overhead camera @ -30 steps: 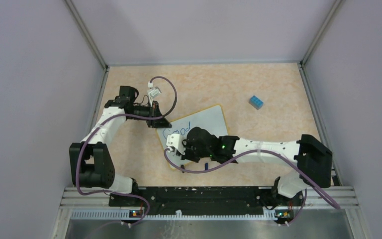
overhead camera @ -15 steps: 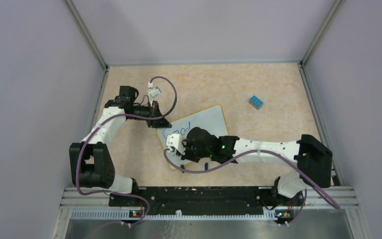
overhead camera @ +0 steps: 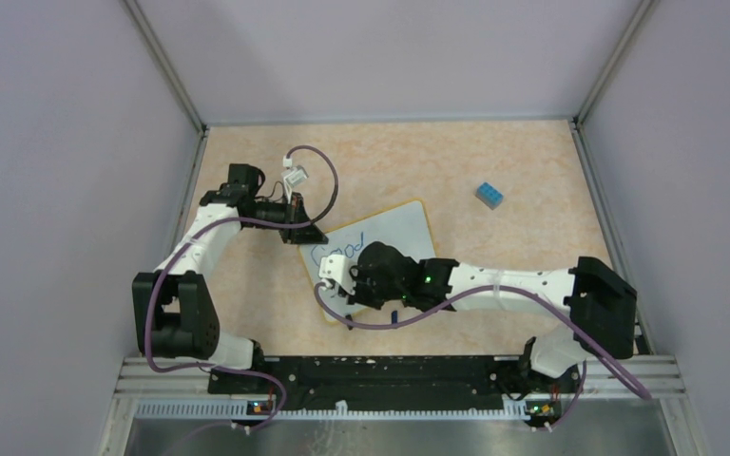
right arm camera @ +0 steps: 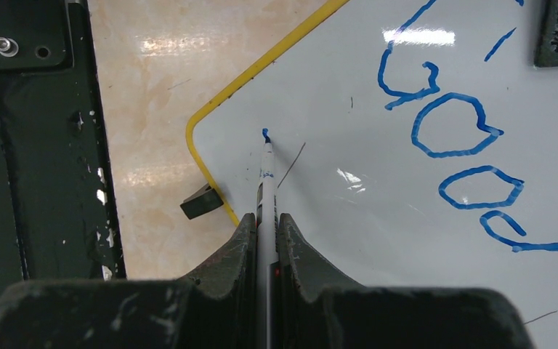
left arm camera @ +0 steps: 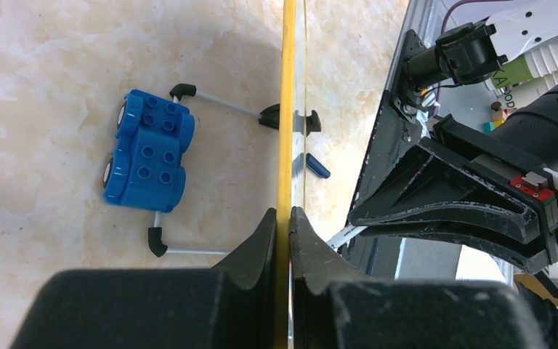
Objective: Write a sentence on the whiteboard
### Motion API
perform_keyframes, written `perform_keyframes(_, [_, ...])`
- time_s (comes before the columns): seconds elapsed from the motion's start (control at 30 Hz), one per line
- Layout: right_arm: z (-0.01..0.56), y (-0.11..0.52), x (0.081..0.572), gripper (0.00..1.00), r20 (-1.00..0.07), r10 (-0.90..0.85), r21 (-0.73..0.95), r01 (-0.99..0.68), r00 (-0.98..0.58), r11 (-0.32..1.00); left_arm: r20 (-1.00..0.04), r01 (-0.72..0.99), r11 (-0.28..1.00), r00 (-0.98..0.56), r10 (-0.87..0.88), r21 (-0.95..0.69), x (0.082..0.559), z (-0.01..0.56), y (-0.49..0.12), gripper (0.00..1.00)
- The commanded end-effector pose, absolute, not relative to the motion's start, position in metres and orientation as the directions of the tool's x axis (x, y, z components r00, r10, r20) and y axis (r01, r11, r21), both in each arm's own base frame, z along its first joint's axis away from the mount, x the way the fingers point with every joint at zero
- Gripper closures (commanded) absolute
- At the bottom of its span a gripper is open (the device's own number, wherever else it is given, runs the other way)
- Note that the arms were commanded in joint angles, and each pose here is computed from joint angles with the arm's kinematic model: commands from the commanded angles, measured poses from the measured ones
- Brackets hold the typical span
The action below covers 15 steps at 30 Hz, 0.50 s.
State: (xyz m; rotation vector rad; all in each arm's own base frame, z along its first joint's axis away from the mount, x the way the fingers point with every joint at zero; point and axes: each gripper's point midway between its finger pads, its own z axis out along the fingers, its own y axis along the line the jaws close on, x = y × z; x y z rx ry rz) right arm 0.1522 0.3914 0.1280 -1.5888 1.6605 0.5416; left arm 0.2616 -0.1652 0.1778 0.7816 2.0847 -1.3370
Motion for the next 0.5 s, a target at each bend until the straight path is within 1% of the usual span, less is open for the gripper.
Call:
perform_keyframes(0.0, [0.153, 0.387, 0.168, 1.0, -0.78, -0.622, -0.241, -0.951, 0.07, 0.195, -0.717, 0.727, 0.392, -0.666, 0.206, -0.563, 0.271, 0.172, -0.159, 1.0])
perform_keyframes(0.47, [0.165, 0.399, 0.175, 1.0, -0.804, -0.592, -0.235, -0.947, 0.064, 0.217, -0.717, 0.728, 0.392, -0.665, 0.207, -0.562, 0.272, 0.172, -0.159, 1.0])
